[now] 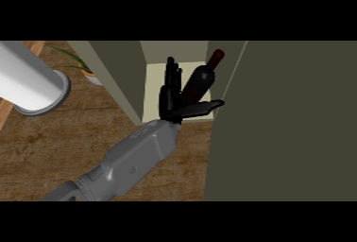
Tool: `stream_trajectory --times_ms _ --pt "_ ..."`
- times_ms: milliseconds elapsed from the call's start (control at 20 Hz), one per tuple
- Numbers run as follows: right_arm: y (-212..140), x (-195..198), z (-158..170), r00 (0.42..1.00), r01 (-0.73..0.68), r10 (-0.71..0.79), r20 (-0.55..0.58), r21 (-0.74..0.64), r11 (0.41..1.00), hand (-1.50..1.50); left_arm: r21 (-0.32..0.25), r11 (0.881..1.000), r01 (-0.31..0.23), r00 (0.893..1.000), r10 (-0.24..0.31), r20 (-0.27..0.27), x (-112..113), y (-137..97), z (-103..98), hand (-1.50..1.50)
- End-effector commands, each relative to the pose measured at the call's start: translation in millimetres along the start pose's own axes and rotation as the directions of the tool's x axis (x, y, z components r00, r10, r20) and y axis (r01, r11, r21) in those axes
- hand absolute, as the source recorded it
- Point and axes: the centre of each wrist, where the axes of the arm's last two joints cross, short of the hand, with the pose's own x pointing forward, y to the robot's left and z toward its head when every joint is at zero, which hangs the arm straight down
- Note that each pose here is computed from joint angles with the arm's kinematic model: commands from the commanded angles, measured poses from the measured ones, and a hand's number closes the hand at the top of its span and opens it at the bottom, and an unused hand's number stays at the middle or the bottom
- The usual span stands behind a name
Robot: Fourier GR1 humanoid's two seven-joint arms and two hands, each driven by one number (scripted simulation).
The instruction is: Pick up the wine, place it into the cabinet and close the cabinet
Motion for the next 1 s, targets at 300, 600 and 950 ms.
stream_trajectory --times_ms 300,600,950 --pt "1 -16 -12 1.000 0.008 -0.008 0.000 -0.048 0.999 -1.50 -0.036 0.999 0.019 0.999 -0.018 0.041 3 -8 5 -1.50" --pt "-11 4 8 1.000 -0.007 0.006 -0.012 -0.063 0.998 -1.50 -0.064 0.998 0.007 0.999 -0.004 0.038 -14 9 44 -1.50" --pt "-10 11 4 1.000 -0.016 0.016 -0.014 -0.060 0.998 -1.50 -0.134 0.991 -0.011 0.998 0.019 0.058 -9 34 69 -1.50"
